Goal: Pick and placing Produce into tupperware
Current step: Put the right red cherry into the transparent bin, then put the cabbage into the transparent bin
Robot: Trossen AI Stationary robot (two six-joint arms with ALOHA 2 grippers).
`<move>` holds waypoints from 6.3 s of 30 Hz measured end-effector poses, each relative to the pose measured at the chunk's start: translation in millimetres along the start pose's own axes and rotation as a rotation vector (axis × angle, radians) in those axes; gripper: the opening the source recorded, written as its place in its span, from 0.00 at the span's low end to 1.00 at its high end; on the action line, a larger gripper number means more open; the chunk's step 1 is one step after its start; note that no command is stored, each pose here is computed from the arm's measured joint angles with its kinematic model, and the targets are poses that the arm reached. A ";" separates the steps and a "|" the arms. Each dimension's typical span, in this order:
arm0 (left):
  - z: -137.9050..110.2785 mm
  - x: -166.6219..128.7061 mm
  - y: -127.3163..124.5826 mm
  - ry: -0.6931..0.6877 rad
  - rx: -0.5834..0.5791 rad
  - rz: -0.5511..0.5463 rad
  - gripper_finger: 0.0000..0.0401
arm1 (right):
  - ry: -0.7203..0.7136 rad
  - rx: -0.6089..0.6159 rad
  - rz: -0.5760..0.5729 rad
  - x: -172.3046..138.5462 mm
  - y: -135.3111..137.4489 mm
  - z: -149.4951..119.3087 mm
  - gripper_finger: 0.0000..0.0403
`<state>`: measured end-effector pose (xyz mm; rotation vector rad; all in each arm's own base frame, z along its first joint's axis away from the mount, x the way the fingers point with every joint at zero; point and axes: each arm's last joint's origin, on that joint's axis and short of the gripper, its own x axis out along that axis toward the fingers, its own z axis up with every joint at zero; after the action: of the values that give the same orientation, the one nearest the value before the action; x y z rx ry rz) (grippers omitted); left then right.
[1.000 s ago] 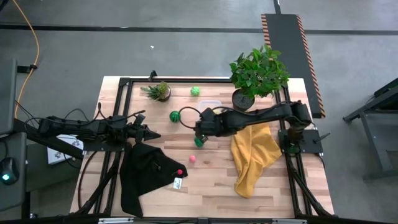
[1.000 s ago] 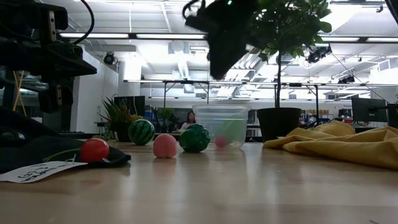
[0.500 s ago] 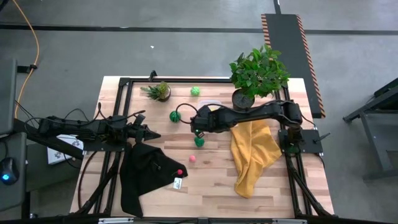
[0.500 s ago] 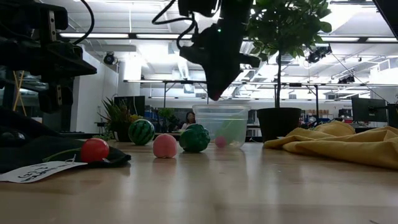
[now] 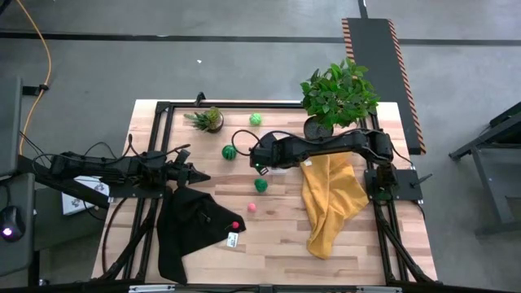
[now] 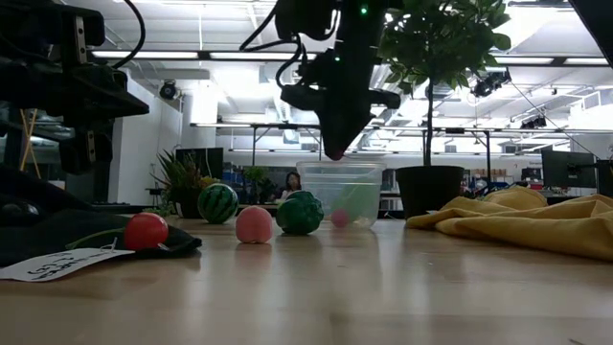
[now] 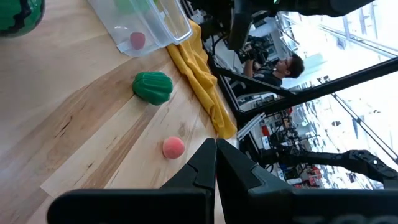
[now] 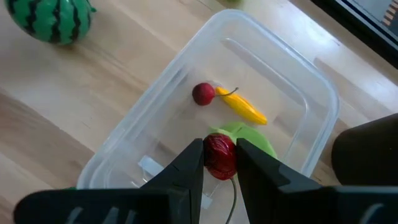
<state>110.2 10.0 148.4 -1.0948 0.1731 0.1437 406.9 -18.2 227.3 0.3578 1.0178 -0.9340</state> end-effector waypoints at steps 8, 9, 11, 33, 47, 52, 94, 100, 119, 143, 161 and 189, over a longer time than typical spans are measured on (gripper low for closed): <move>0.0 0.0 0.0 0.000 0.000 0.000 0.00 | 0.024 -0.006 0.004 6.9 3.0 -1.9 0.18; 0.0 0.0 0.0 0.000 0.000 0.000 0.00 | 0.023 -0.005 0.005 7.1 3.2 -1.8 0.18; 0.0 0.0 0.0 0.000 0.000 0.000 0.00 | 0.018 -0.001 0.010 6.8 3.5 -1.3 0.18; -0.1 0.0 0.0 0.001 0.000 0.000 0.00 | 0.027 -0.001 0.019 6.8 3.5 -1.3 0.28; 0.0 0.0 0.0 0.000 0.000 0.000 0.00 | -0.024 0.019 0.150 -14.5 16.9 12.1 0.28; -0.1 0.0 0.0 0.001 0.000 0.000 0.00 | -0.071 -0.037 0.259 -44.2 28.0 21.5 0.28; 0.0 0.0 0.0 0.000 0.000 0.000 0.00 | -0.311 -0.225 1.114 -157.1 -85.4 -118.4 0.28; 0.0 0.0 0.0 0.000 0.000 0.000 0.00 | -0.407 -0.250 0.980 -132.0 -104.5 -135.9 0.28; -0.1 0.0 0.0 0.000 0.000 0.000 0.00 | -0.429 -0.243 0.830 -97.5 -153.3 -157.8 0.28; 0.0 0.0 0.0 0.000 0.000 0.000 0.00 | -0.680 0.001 0.722 -32.6 -176.3 -195.6 0.28; 0.0 0.0 0.0 0.000 0.000 0.000 0.00 | -0.774 0.095 0.632 -7.4 -184.7 -212.4 0.28; 0.0 0.0 0.0 0.000 0.000 0.000 0.00 | -0.819 -0.119 0.643 -7.9 -182.8 -214.0 0.28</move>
<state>110.2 10.0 148.4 -1.0947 0.1736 0.1437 138.0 18.6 152.5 0.1509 0.1657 -0.3559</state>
